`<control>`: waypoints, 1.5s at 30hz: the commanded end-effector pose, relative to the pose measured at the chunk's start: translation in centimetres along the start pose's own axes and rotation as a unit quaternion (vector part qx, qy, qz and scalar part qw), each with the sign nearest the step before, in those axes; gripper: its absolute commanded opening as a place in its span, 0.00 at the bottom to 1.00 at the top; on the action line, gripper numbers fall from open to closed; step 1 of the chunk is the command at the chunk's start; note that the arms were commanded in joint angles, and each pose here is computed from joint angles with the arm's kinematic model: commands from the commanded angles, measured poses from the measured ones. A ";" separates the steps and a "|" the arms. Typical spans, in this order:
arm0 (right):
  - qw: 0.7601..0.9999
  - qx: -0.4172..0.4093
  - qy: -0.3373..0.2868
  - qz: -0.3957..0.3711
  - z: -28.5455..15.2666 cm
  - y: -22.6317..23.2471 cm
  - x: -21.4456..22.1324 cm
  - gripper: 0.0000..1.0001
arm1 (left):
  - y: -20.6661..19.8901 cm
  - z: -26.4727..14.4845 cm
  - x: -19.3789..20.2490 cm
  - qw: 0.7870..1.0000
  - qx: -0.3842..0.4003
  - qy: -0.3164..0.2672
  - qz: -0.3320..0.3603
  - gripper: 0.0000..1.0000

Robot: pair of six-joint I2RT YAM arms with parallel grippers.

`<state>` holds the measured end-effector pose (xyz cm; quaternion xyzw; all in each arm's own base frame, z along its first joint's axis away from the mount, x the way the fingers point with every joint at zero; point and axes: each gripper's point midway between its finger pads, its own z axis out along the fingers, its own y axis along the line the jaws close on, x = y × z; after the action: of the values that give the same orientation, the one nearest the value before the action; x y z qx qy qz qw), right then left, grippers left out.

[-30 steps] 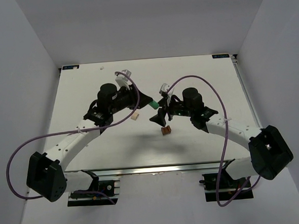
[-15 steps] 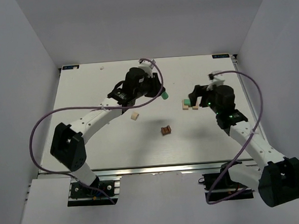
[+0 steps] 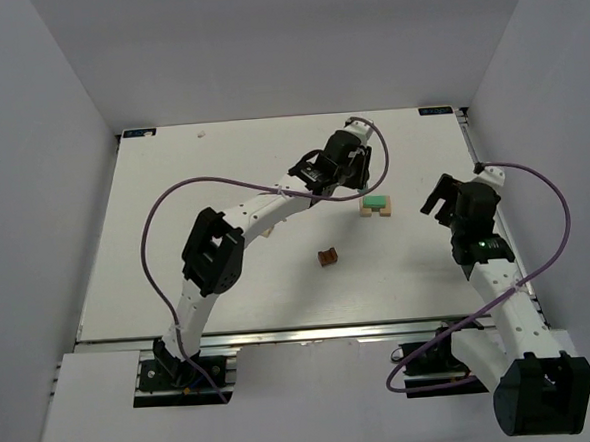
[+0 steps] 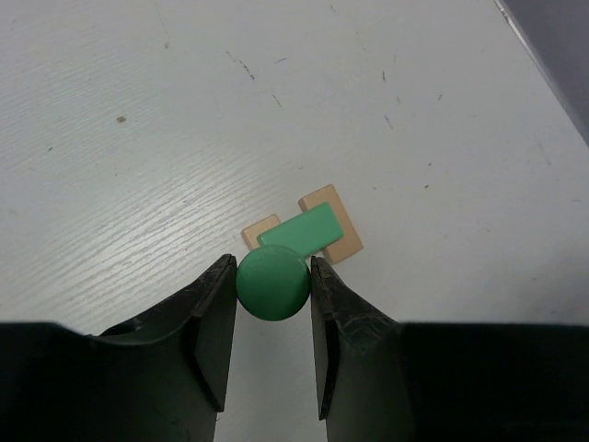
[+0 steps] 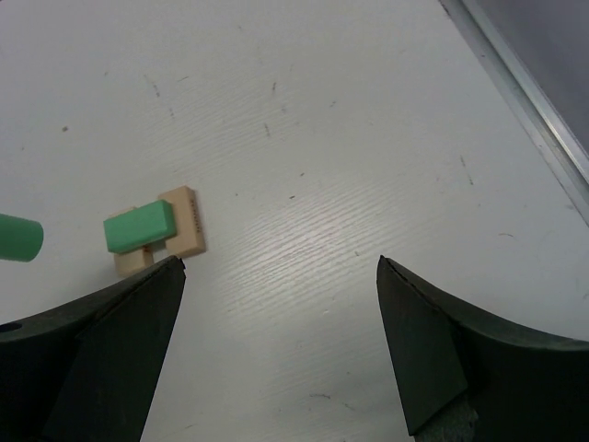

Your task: Build the wood block tower

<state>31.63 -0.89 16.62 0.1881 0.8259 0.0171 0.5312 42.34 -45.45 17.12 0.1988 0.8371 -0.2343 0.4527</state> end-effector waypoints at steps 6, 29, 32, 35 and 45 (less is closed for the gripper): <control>0.997 0.067 -0.019 0.034 -0.2 -3.3 -0.8 0.89 | -1.8 0.8 -2.7 0.998 -0.006 -0.041 0.049 0.00; 0.998 0.062 -0.006 0.030 0.3 -3.8 0.3 0.89 | -5.3 4.4 -0.1 0.996 0.023 -0.029 0.081 0.07; 0.998 0.062 -0.004 0.031 0.3 -3.8 0.4 0.89 | -5.1 4.4 0.2 0.996 0.018 -0.025 0.081 0.07; 0.998 0.059 -0.001 0.031 0.4 -3.8 0.5 0.89 | -4.9 4.5 0.2 0.996 0.008 -0.027 0.081 0.07; 0.998 0.052 0.010 0.028 0.7 -3.5 0.9 0.89 | -4.1 4.4 0.5 0.996 -0.009 -0.020 0.085 0.07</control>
<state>30.29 -3.87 13.96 0.2401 0.8337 -0.0130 0.4971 42.37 -51.29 12.68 0.2676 0.8204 -0.1919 0.4674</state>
